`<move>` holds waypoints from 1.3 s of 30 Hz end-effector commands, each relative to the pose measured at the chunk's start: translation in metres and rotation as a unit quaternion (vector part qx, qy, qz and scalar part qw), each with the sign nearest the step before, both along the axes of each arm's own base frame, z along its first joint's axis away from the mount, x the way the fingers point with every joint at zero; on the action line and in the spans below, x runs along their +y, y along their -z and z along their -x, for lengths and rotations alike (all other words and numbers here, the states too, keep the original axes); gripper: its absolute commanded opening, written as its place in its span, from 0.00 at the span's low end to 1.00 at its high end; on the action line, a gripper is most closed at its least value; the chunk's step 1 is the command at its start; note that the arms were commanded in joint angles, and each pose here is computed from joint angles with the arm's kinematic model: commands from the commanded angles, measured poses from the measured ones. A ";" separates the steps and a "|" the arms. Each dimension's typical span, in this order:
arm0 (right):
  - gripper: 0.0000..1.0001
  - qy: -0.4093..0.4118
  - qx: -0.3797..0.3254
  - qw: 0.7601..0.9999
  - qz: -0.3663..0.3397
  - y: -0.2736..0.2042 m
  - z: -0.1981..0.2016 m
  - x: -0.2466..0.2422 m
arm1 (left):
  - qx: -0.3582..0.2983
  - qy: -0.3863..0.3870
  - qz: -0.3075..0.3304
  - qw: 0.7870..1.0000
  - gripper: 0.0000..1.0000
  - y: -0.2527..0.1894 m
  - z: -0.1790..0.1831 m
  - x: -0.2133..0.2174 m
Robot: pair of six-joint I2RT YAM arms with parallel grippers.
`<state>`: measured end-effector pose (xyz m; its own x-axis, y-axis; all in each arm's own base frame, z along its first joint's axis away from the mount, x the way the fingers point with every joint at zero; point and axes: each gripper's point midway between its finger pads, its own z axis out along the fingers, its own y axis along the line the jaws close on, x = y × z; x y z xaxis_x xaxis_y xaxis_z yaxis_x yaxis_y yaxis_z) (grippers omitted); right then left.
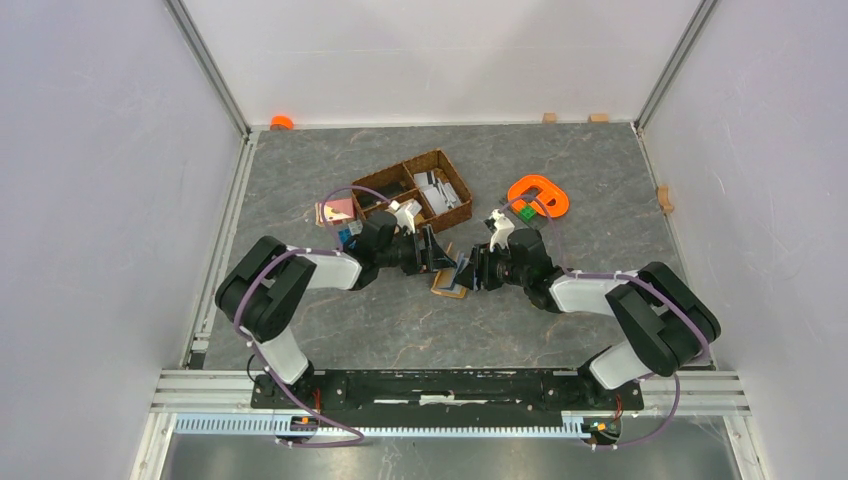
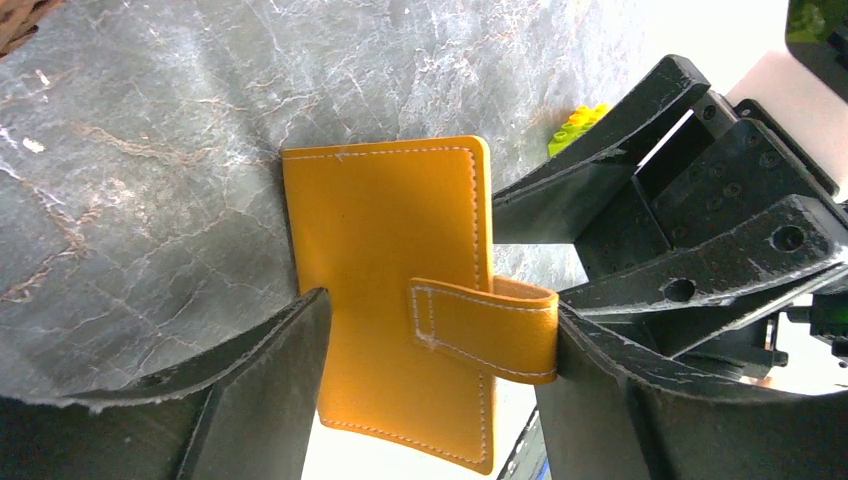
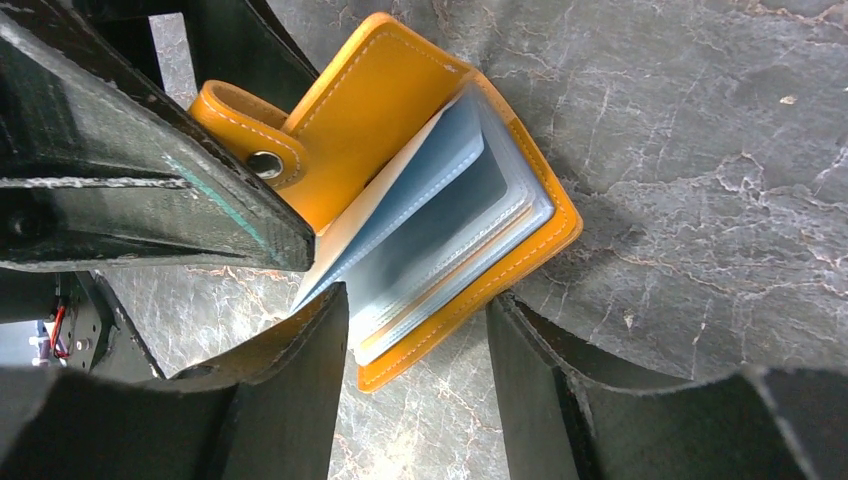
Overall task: Take the credit cards out of the card holder
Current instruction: Remove the credit card from the card holder.
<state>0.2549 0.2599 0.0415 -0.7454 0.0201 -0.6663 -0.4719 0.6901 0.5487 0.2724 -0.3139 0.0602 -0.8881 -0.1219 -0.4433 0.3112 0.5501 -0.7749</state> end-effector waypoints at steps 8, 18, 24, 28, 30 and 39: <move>0.60 -0.014 -0.039 0.999 -0.027 -0.017 -0.008 0.013 | 0.009 0.011 0.005 1.000 0.80 0.003 -0.001 -0.007; 0.59 -0.009 -0.054 0.997 -0.061 -0.024 -0.019 0.024 | 0.013 0.023 0.038 0.999 0.80 -0.005 0.004 -0.013; 0.58 -0.020 -0.056 0.996 -0.061 -0.023 -0.016 0.030 | 0.016 0.024 0.043 0.999 0.77 -0.005 0.004 -0.014; 0.62 -0.033 -0.077 0.996 -0.044 -0.028 -0.014 0.037 | 0.022 0.022 0.040 0.999 0.73 -0.002 0.004 -0.014; 0.62 -0.032 -0.086 0.995 -0.042 -0.030 -0.014 0.038 | 0.024 0.022 0.040 0.999 0.70 -0.001 0.004 -0.014; 0.54 -0.019 -0.084 0.996 -0.026 -0.024 -0.017 0.033 | 0.031 0.004 0.037 0.999 0.31 0.004 -0.001 -0.007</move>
